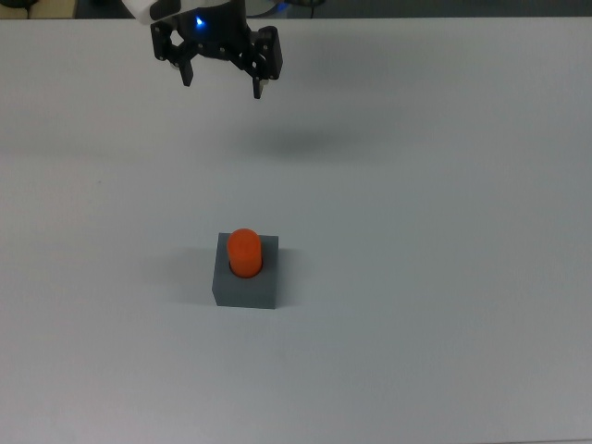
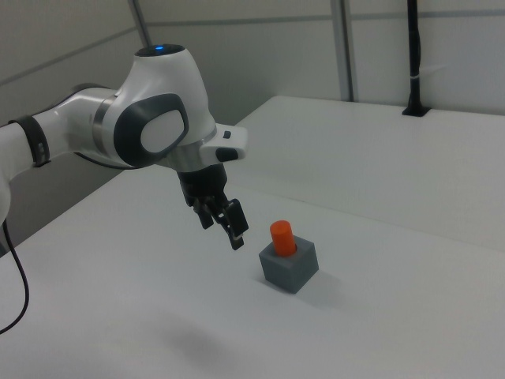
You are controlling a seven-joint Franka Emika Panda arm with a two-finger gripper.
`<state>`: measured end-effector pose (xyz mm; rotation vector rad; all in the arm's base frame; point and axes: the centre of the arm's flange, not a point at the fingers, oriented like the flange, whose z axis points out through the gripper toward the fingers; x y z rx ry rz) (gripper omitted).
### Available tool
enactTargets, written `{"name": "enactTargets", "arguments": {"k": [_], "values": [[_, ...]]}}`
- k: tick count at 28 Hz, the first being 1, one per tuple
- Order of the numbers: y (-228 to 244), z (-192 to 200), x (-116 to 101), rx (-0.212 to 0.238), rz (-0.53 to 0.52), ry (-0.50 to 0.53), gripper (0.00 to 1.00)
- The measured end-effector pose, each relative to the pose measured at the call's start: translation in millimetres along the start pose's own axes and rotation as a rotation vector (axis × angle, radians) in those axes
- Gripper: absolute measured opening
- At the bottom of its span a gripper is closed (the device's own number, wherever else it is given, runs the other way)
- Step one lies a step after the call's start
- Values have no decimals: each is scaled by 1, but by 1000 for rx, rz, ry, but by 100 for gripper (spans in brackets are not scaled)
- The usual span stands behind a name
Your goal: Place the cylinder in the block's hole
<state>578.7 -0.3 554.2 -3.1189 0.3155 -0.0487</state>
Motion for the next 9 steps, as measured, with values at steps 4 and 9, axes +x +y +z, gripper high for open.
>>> {"name": "enactTargets", "arguments": {"k": [4, 9], "values": [[0, 0, 0, 0, -39, 0, 100], [0, 0, 0, -1, -58, 0, 100]]}}
